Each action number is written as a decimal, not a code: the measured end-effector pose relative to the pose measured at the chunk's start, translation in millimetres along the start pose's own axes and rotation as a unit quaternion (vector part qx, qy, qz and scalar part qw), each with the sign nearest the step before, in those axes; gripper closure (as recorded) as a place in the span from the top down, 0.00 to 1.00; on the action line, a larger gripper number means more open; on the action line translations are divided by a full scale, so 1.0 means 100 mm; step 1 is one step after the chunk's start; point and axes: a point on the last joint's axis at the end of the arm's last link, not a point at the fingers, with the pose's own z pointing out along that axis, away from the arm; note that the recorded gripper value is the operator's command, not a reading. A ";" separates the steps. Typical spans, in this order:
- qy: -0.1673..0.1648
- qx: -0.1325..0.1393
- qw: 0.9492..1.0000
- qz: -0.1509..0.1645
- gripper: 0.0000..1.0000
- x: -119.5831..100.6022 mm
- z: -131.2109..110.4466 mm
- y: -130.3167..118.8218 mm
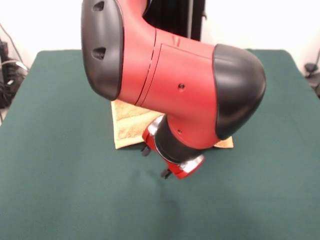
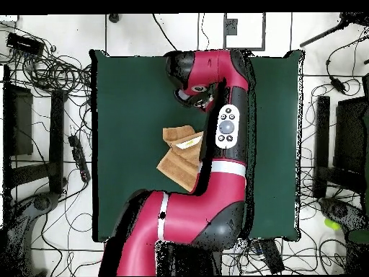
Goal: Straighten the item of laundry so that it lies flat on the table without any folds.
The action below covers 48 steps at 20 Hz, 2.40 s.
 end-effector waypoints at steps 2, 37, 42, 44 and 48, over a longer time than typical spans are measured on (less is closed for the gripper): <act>-0.004 0.013 1.000 -0.001 1.00 0.00 0.06 -0.04; 0.097 0.075 0.992 -0.005 1.00 0.37 0.38 -0.17; 0.105 0.069 0.992 -0.003 1.00 0.36 0.37 -0.18; 0.105 0.069 0.992 -0.003 1.00 0.36 0.38 -0.18; 0.104 0.070 0.992 -0.003 1.00 0.36 0.38 -0.18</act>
